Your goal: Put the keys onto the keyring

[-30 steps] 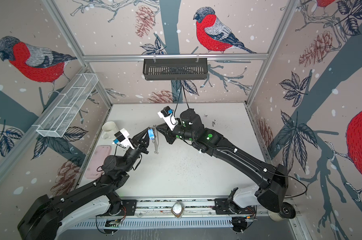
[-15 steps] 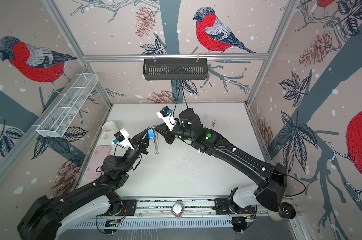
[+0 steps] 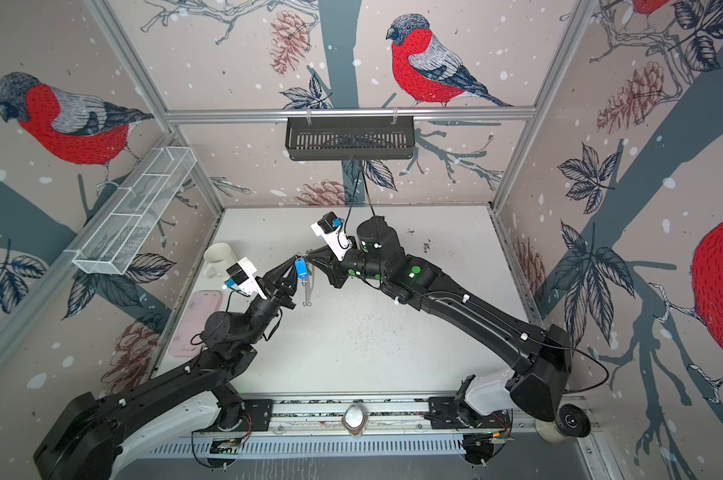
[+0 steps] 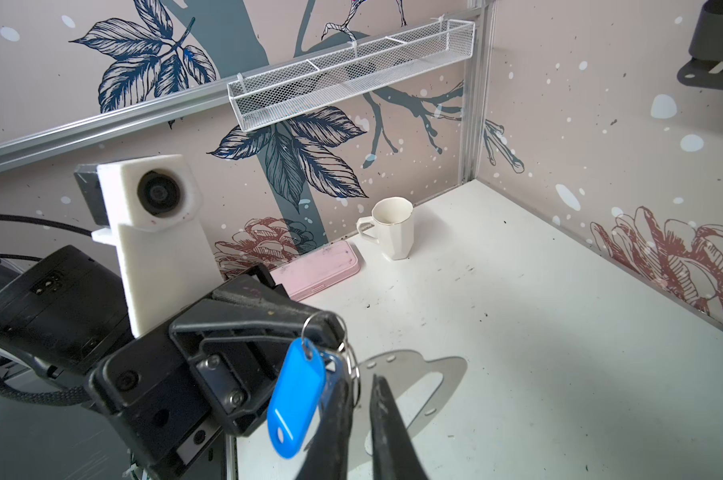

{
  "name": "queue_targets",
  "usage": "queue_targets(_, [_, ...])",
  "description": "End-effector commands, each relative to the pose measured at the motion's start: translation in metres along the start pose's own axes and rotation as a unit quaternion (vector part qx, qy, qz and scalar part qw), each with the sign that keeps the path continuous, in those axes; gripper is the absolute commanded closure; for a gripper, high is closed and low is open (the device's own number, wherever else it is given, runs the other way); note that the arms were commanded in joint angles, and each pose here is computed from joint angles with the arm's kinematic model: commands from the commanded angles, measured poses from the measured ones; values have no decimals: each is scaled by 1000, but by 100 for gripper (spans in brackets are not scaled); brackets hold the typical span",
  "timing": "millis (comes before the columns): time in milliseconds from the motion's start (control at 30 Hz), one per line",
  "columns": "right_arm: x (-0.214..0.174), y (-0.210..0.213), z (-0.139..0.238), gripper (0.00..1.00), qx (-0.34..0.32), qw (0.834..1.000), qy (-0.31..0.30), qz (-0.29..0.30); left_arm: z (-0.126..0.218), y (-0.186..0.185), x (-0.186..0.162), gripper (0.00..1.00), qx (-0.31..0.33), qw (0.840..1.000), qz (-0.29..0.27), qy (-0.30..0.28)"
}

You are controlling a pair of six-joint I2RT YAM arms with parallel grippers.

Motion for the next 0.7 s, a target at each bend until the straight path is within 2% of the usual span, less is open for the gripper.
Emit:
queue_targets(0, [11, 4, 0, 86, 11, 1000, -21, 6, 1, -5, 8, 100, -15, 1000, 3, -16])
queue_targets(667, [8, 6, -3, 88, 26, 1000, -16, 1, 3, -5, 9, 100, -15, 1000, 3, -21])
Point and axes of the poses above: each gripper's point midway between its finger pads, its own z axis back along the fingers, its own y axis along the line the jaws close on, x = y × z, the point moved 3 cm from there along z, back along the fingers, and after that the axes turned 3 degrees about z, right-handed, at the moved point
